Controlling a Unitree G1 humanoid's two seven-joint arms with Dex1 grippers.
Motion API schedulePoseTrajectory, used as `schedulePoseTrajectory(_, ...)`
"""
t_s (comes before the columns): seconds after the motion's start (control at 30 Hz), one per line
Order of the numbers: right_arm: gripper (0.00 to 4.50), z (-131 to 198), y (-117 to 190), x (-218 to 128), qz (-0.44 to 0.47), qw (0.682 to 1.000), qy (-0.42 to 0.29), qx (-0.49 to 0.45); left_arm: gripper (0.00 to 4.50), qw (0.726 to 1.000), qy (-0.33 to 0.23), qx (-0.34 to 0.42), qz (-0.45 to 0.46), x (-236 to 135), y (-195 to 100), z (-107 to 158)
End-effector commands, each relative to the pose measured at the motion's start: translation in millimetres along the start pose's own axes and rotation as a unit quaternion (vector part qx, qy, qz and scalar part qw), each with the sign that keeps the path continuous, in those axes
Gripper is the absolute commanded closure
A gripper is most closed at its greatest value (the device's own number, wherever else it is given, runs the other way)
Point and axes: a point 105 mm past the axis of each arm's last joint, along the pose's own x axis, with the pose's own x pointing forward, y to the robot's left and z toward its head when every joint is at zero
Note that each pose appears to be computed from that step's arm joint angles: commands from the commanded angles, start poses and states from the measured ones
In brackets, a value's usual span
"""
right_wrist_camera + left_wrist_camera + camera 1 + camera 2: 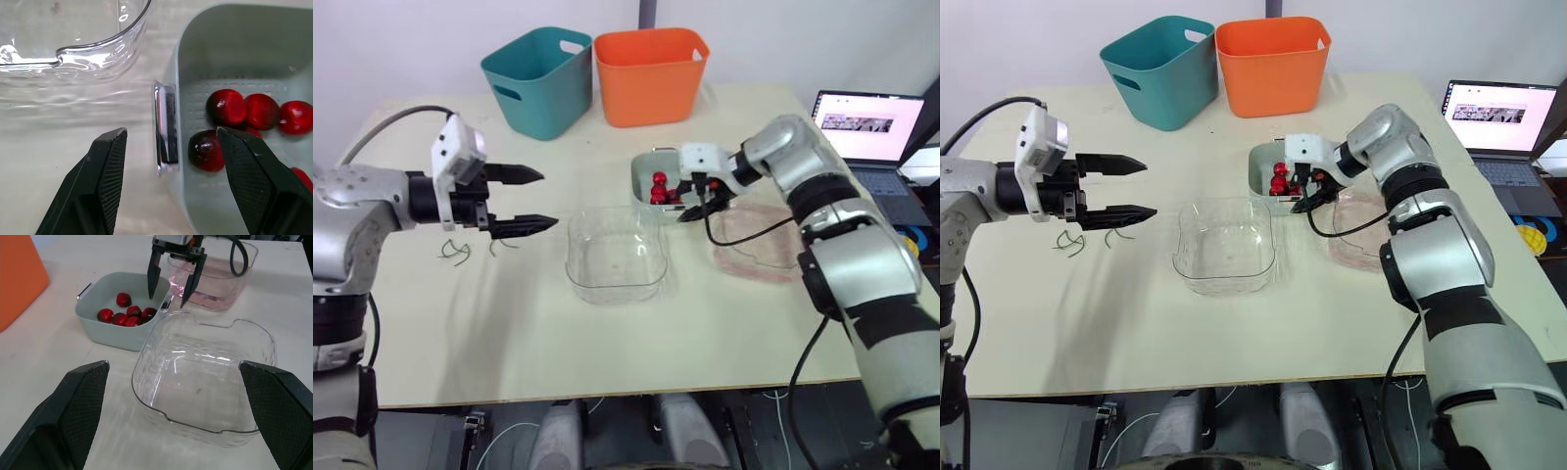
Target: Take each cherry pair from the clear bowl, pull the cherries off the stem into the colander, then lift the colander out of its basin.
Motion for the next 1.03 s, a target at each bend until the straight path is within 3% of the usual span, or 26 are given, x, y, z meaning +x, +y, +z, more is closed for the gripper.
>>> schedulePoseTrajectory(0.03, 1.33, 29, -18, -40, -0.051, 0.997, -0.045, -0.031, 0.0, 1.0, -0.011, 0.01, 0.017, -9, 6, 11)
schedulePoseTrajectory(0.3, 1.33, 23, -11, -116, -0.132, 0.975, -0.17, 0.06, 0.0, 0.993, 0.003, -0.027, 0.115, -54, 26, 2)
schedulePoseTrajectory(0.4, 0.84, 3, 9, -143, -0.168, 0.958, -0.197, 0.122, 0.0, 0.987, 0.026, -0.052, 0.151, -78, 28, -13)
schedulePoseTrajectory(0.5, 0.03, -19, 33, -171, -0.214, 0.931, -0.22, 0.198, 0.0, 0.98, 0.043, -0.082, 0.174, -97, 23, -29)
schedulePoseTrajectory(0.77, 0.03, -92, 102, -201, -0.28, 0.872, -0.176, 0.361, 0.0, 0.963, 0.061, -0.157, 0.209, -118, 13, -77)
schedulePoseTrajectory(1.03, 0.03, -125, 129, -205, -0.29, 0.847, -0.158, 0.416, 0.0, 0.964, 0.054, -0.187, 0.182, -106, 3, -89)
